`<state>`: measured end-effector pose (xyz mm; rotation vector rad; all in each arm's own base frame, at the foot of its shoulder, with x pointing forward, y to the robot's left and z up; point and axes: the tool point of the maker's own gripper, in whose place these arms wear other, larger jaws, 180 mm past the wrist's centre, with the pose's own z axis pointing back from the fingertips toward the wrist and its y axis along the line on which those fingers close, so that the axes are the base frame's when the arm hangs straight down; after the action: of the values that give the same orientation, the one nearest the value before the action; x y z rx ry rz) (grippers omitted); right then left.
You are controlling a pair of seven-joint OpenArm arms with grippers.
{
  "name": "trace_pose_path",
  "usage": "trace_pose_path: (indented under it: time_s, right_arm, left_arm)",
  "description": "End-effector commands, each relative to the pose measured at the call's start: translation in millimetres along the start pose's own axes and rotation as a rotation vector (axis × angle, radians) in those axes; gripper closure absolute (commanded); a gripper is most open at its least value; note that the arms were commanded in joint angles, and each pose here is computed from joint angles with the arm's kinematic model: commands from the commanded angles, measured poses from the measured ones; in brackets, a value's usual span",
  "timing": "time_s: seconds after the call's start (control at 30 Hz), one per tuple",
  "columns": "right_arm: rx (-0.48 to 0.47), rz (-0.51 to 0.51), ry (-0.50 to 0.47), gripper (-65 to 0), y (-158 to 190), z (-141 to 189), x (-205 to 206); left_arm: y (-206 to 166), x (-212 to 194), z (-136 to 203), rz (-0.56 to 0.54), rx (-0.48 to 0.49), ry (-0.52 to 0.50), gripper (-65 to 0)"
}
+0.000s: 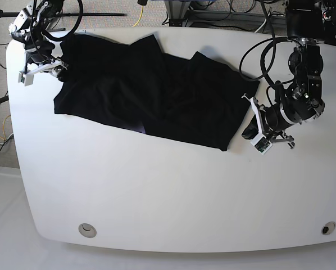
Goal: Fold the T-shirt properly
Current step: 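Lower the right gripper onto the shirt corner and grasp it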
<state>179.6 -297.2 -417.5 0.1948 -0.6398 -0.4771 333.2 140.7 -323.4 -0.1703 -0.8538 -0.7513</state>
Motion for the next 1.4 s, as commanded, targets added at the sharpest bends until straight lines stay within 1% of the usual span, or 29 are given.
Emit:
trace_pose_path:
  time_s: [0.0, 0.27, 0.37, 0.8, 0.9, 1.07, 1.37]
  right_arm:
    - [0.024, -0.007, 0.068, -46.6, 4.8, 0.3, -11.1]
    - [0.140, -0.063, 0.079, -46.6, 26.2, 2.3, -11.7]
    - [0.167, -0.075, 0.084, -46.6, 30.8, 3.3, -12.6]
    - [0.207, -0.073, 0.142, -46.6, 41.1, 3.3, -18.1]
    - [0.233, -0.078, 0.138, -46.6, 46.8, 3.2, -14.9]
    - [0.304, -0.107, 0.118, -46.6, 60.7, 4.8, -9.8]
    - [0.357, -0.068, 0.144, -46.6, 83.2, -2.2, -12.2]
  left_arm:
    - [6.9, 14.5, 5.0, -0.013, 0.014, -0.049, 0.0]
    - [4.9, 14.9, 3.6, -0.011, 0.008, -0.051, 0.0]
    - [4.9, 14.9, 3.6, -0.011, 0.008, -0.051, 0.0]
    - [4.1, 15.2, 3.2, -0.010, 0.006, -0.052, 0.0]
    - [4.1, 15.2, 3.2, -0.010, 0.006, -0.052, 0.0]
    - [4.1, 15.2, 3.2, -0.010, 0.006, -0.052, 0.0]
    - [4.1, 15.2, 3.2, -0.010, 0.006, -0.052, 0.0]
